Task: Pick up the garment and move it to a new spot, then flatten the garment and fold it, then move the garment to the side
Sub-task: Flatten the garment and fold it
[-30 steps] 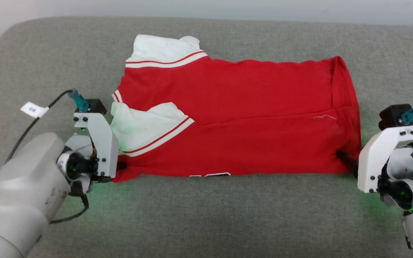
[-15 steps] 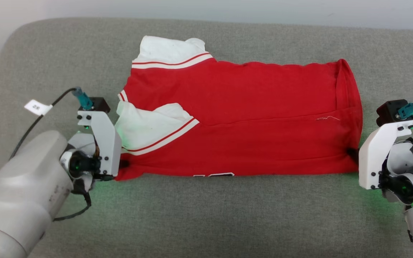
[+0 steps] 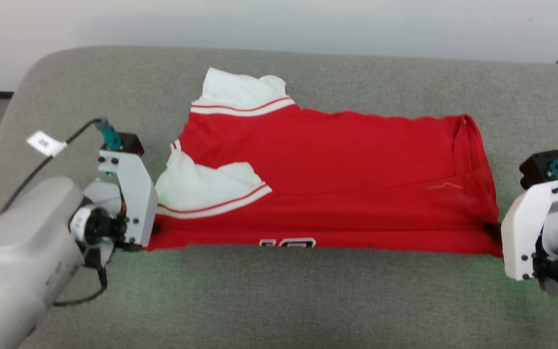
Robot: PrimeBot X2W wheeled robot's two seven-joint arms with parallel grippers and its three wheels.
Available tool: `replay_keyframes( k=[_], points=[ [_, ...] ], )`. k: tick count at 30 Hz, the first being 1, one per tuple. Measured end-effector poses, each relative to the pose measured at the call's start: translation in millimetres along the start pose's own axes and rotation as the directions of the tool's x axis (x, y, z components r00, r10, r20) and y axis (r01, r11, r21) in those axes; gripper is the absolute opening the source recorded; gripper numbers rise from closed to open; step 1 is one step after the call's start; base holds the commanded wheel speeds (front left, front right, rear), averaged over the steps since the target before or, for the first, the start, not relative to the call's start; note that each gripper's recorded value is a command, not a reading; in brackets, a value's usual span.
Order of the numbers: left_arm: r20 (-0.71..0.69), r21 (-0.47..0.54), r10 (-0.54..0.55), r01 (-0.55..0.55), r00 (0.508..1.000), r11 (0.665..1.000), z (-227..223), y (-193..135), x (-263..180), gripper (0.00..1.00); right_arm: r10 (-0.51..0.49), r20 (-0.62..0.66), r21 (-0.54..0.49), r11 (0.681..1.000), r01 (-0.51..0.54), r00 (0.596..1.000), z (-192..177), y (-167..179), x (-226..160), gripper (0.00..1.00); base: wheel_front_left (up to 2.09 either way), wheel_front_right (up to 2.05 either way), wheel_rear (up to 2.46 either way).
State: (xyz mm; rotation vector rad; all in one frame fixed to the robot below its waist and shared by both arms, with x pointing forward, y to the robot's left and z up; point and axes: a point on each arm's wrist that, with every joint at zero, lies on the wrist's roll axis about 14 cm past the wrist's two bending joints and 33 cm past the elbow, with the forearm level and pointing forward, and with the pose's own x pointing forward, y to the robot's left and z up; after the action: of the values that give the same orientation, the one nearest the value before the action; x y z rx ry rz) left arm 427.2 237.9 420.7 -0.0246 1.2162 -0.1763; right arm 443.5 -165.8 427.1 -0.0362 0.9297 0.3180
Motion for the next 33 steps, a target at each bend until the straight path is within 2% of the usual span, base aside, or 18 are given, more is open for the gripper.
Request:
replay_keyframes(
  k=[7,14,15,16,17,18,19,27,30,33],
  points=[
    [-0.061,0.044,-0.007,0.01,0.998,0.999,-31.1,-14.5,-0.6,0.0,0.002,-0.02,0.004,1.0,-0.002,1.0,-18.4,0.5,-14.2,0.0,0.0,0.0,0.0],
    [-0.122,0.038,-0.01,0.015,0.993,0.999,-59.3,-22.9,9.4,0.0,0.013,-0.064,0.032,0.999,-0.011,0.998,-41.1,3.9,-10.6,0.0,0.0,0.0,0.0],
    [-0.124,0.038,-0.012,0.017,0.992,0.999,-60.8,-23.6,10.6,0.04,0.013,-0.068,0.034,0.999,-0.011,0.998,-42.5,4.3,-10.0,0.0,0.0,0.0,0.0],
    [-0.125,0.038,-0.011,0.016,0.992,0.999,-61.0,-23.7,11.2,0.26,0.015,-0.07,0.036,0.999,-0.013,0.997,-43.7,5.0,-9.3,0.0,0.0,0.0,0.0],
    [-0.122,0.038,-0.008,0.013,0.992,0.999,-60.3,-23.1,11.4,0.46,0.016,-0.065,0.034,0.999,-0.014,0.998,-43.4,5.6,-8.9,0.64,0.0,0.0,0.0],
    [-0.123,0.039,-0.006,0.011,0.992,0.999,-60.0,-22.7,11.4,0.86,0.016,-0.059,0.034,0.999,-0.014,0.998,-42.7,5.8,-8.7,1.0,0.0,0.0,0.0],
    [-0.121,0.044,-0.003,0.009,0.993,0.999,-59.2,-22.2,11.0,1.0,0.016,-0.055,0.034,0.999,-0.014,0.998,-42.2,5.7,-8.8,1.0,0.0,0.0,0.0],
    [-0.036,0.082,0.039,-0.036,0.999,0.996,-22.1,-11.5,-11.2,1.0,0.005,0.052,0.034,0.999,-0.007,0.999,-17.7,1.0,-20.7,1.0,0.0,0.0,0.0],
    [0.031,0.093,0.044,-0.047,0.999,0.995,3.1,-10.3,-22.9,1.0,-0.009,0.137,0.04,0.999,0.003,0.991,-1.4,-3.6,-28.4,1.0,0.0,0.0,0.0],
    [0.148,0.105,0.031,-0.047,0.989,0.993,40.1,-14.9,-32.5,1.0,-0.024,0.265,0.045,0.999,0.013,0.964,24.0,-5.8,-37.3,1.0,0.0,0.0,0.0]
  ],
)
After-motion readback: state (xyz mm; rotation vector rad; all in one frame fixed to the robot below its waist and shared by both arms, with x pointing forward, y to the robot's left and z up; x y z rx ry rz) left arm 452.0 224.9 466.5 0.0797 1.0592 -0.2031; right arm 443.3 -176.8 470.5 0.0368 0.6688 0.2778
